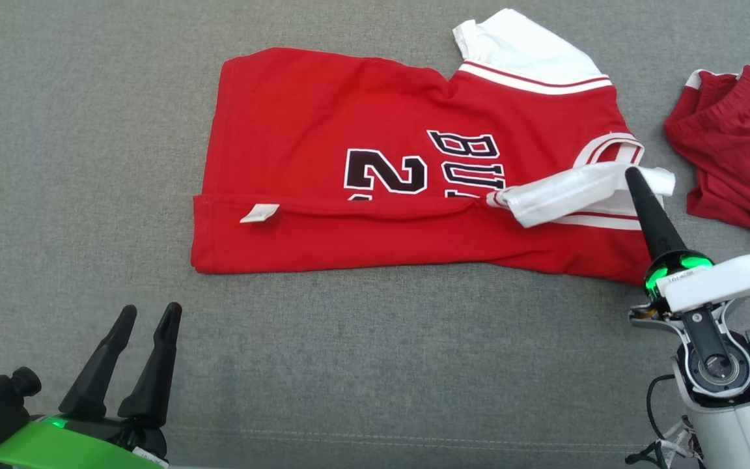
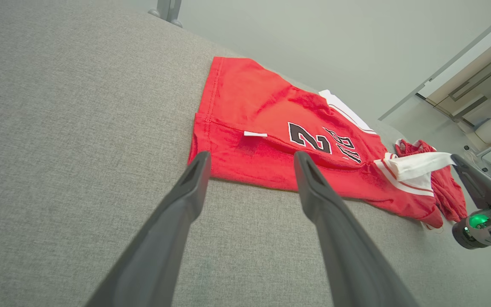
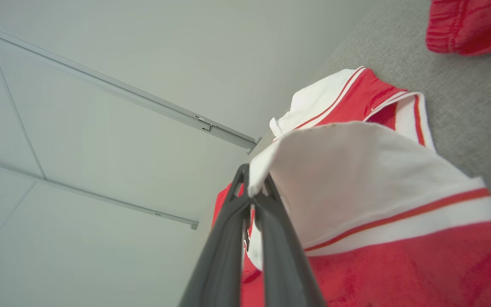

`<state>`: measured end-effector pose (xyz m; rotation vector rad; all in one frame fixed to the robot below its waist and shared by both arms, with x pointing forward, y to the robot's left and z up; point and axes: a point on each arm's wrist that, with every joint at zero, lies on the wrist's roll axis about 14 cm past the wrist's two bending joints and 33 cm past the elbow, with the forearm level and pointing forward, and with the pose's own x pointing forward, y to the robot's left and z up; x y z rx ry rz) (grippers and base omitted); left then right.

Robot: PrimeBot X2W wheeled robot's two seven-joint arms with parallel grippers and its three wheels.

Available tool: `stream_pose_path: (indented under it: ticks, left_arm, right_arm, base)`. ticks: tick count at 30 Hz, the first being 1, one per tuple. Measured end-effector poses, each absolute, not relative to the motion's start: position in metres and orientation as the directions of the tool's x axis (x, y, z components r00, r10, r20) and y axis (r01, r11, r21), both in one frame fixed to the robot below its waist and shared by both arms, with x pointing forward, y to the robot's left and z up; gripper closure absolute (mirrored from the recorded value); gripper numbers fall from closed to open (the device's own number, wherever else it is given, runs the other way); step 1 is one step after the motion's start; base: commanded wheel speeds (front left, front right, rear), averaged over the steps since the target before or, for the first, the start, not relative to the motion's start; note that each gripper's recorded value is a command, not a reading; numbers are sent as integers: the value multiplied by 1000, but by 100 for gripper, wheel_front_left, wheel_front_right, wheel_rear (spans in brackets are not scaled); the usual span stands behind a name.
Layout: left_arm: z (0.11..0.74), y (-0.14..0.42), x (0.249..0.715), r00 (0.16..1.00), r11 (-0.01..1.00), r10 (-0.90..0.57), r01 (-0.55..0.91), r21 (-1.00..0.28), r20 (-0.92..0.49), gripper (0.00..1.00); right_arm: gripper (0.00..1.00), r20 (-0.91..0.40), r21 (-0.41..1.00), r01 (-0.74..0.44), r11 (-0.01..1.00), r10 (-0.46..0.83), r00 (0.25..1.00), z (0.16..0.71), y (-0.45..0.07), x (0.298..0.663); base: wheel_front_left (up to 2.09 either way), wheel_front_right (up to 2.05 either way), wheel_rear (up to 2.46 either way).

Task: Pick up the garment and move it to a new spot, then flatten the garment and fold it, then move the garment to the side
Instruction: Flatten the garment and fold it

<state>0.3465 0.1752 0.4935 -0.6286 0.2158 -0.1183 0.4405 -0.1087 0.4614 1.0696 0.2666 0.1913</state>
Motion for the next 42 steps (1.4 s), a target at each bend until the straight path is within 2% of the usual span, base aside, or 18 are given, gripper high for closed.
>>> stream_pose_path:
  ticks: [7, 15, 27, 31, 32, 33, 34, 35, 42]
  left_arm:
    - [489, 177, 345, 968, 803, -169, 26, -595, -186, 0]
    - [483, 182, 343, 965, 808, -150, -7, -589, -216, 0]
    - [482, 189, 346, 968, 813, -125, -26, -582, -219, 0]
    - [482, 190, 349, 969, 816, -125, -23, -577, -215, 0]
    - [482, 189, 350, 968, 816, -129, -20, -578, -215, 0]
    - [481, 187, 351, 967, 816, -134, -16, -578, -216, 0]
    - [482, 186, 352, 967, 815, -138, -11, -579, -212, 0]
    - [483, 185, 354, 968, 815, -142, -4, -579, -207, 0]
    - [486, 180, 362, 969, 814, -162, 25, -581, -186, 0]
  right_arm:
    - [100, -179, 850, -12, 527, 309, 934, 449, -113, 459]
    - [100, -232, 839, 17, 543, 329, 915, 433, -102, 480]
    - [100, -304, 805, 98, 585, 265, 915, 411, -119, 492]
    - [100, -304, 800, 90, 593, 272, 913, 411, -115, 497]
    - [93, -304, 800, 90, 594, 271, 913, 410, -115, 498]
    - [53, -307, 798, 92, 596, 269, 913, 409, -115, 499]
    - [7, -310, 797, 96, 596, 267, 912, 408, -116, 499]
    - [0, -310, 796, 98, 598, 262, 914, 408, -117, 498]
    - [0, -270, 796, 65, 602, 257, 928, 418, -118, 499]
  base:
    - [0, 0, 0]
    - [0, 0, 0]
    - [0, 0, 0]
    - [0, 0, 0]
    - [0, 0, 0]
    - [0, 0, 0]
    - [0, 0, 0]
    - [0, 0, 0]
    - [0, 0, 0]
